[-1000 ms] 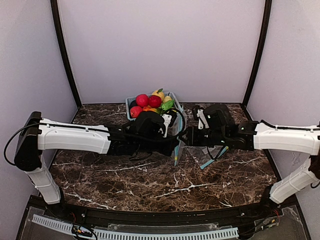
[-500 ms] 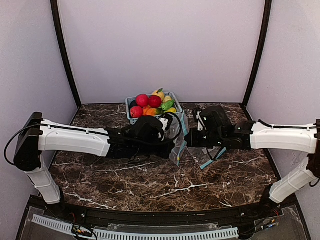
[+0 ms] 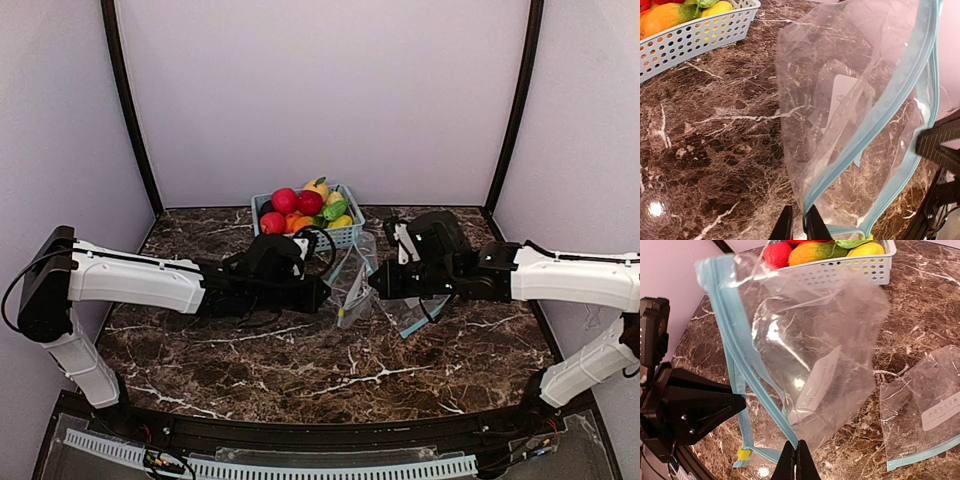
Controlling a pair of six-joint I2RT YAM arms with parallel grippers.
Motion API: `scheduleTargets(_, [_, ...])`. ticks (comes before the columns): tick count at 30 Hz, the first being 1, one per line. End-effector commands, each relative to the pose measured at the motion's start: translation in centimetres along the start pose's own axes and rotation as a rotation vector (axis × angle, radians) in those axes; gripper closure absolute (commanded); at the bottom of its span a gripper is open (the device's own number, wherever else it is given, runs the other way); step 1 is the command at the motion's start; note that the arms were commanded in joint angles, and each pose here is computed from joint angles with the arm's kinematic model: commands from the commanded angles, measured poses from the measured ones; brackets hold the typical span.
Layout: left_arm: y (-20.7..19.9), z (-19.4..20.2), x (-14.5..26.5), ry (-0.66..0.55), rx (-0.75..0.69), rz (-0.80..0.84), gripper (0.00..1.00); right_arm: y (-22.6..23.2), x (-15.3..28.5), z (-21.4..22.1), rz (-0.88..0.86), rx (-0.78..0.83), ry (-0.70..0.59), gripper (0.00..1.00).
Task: Place the food in the zip-top bag and seal the zipper
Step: Adjust the zipper food storage bag at the center of the board.
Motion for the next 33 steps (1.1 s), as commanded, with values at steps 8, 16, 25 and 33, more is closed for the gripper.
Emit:
scheduleTargets(8, [-4.5,-3.0,0.8,-0.003,-0.033,0.316,0.3,1.7,0.2,0.3,-0.138,0.082,0.01,1.0])
scheduleTargets(16, [-3.9,-3.4,-0.8,0.027,-0.068,0.227,0.27,2.5,0.5,0.5,-0.178,0.125,0.015,1.0])
scheduleTargets(25, [-2.4,-3.0,-1.5,0.034,-0.087,0.103,0.61,2.2,0.8,0.4,-0.15,0.117,0.009,1.0])
scheduleTargets(33, [-0.9,-3.1,-1.3,0.015,-0.1,-0.027,0.98,1.2,2.8,0.0,-0.065,0.099,-0.001,1.0])
Point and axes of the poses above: each gripper's point midway between its finger pads, its own x axis back along the fingers, its own y axis along the line the jaws close on, z = x × y, the point moved 7 cm from there along x, back along the fingers, and after that the axes turned 5 degrees about x, right-handed, at the moved point
